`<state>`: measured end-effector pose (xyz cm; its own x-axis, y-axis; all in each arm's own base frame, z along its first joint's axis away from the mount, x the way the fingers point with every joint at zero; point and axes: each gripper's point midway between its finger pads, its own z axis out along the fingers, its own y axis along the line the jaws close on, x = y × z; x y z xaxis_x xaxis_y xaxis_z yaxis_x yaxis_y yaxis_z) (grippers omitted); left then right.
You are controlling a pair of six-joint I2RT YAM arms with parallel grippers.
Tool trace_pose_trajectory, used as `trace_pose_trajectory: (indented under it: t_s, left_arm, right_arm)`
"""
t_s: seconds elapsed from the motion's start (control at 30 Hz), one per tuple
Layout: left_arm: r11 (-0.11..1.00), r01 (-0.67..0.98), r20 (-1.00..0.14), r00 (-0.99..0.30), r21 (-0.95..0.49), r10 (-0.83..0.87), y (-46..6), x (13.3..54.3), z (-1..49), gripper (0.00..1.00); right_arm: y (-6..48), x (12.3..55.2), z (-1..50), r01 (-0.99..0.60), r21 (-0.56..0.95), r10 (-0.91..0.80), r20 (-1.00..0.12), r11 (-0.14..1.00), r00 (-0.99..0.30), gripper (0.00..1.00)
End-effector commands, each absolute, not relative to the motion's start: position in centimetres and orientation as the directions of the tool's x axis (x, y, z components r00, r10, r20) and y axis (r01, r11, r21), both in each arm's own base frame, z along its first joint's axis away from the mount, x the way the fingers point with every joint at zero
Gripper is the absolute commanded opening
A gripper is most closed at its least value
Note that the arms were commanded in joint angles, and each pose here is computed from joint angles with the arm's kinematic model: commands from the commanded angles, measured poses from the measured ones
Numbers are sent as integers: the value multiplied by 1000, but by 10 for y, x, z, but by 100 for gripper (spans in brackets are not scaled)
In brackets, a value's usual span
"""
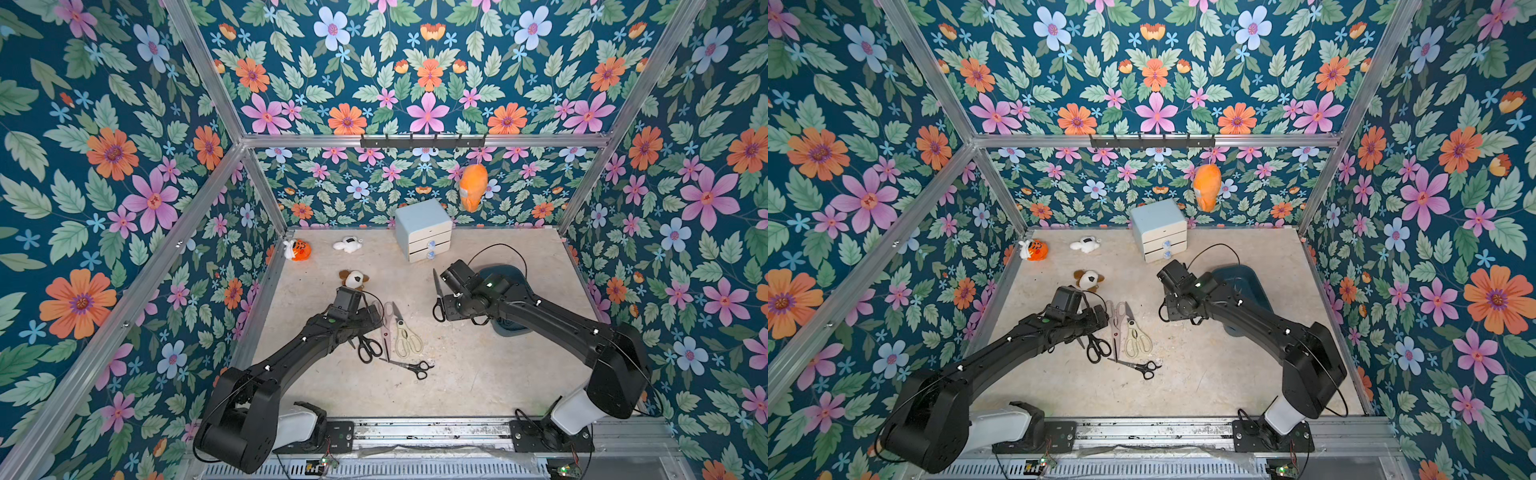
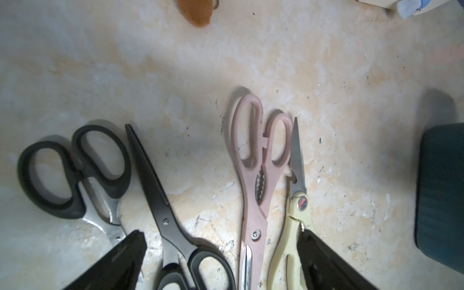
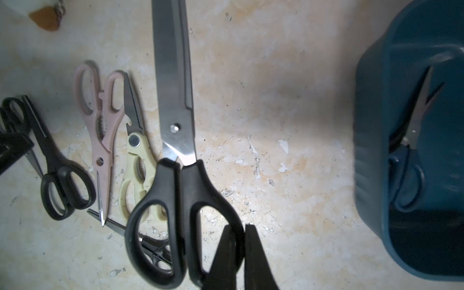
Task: Put the scissors into the storage box
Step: Place the scissors in the storage box.
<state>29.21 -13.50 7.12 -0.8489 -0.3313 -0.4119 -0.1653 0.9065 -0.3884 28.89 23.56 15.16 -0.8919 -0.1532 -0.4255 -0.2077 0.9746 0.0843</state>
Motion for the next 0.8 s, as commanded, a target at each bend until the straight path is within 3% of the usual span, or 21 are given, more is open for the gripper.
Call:
trace_pose_trajectory:
  t_s: [0.0, 0.47, 0.77]
  left_arm:
    - [900, -143, -424, -845, -411, -327, -144, 305, 76, 99]
    - [888, -137, -399, -856, -439, -329, -167, 338, 75, 99]
    - [888, -131, -393, -861, -440, -322, -170, 342, 75, 99]
  right_arm:
    - [211, 294, 160, -172, 66, -127, -432, 983, -893, 0]
    - [83, 320, 153, 137, 140, 183, -405, 981, -896, 0]
    - [55, 307, 101, 139, 17, 138, -292, 990, -946, 0]
